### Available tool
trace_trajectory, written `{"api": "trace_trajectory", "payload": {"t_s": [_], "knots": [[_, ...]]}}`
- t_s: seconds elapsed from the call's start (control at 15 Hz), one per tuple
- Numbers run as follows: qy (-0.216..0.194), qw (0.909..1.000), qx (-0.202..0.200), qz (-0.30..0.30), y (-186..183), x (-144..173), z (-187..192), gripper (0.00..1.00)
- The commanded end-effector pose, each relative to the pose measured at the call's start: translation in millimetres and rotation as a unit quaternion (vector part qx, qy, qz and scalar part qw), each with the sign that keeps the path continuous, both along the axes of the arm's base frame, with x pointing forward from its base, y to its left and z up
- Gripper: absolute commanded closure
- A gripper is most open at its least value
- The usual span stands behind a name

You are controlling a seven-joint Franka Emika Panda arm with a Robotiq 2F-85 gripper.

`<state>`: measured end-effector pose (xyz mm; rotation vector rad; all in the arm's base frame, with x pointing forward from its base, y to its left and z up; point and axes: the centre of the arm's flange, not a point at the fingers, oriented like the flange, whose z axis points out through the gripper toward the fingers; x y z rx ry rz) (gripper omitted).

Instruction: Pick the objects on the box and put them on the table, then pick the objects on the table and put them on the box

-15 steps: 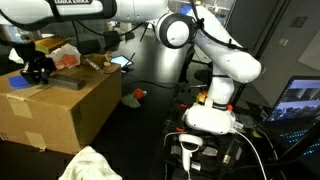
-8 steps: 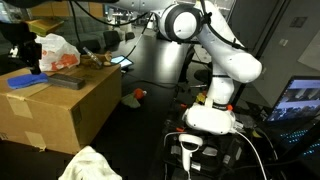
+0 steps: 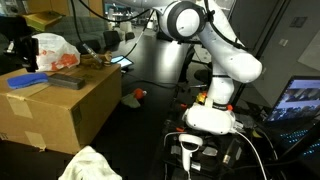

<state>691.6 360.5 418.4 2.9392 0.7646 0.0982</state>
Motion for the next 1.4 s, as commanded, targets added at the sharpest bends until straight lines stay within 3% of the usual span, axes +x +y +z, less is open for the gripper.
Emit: {"api": "trace_trajectory", "payload": {"t_s": [0.0, 0.4, 0.8, 1.33], "knots": [[0.014, 0.9997, -0.007, -0.016, -15, 6, -15, 0.45], [0.034, 0.9984, 0.003, -0.045, -56, 24, -32, 0.0], [0.05, 0.9967, 0.029, -0.058, -75, 31, -33, 0.0], [0.078, 0.9943, 0.062, -0.038, -48, 12, -32, 0.0]]}}
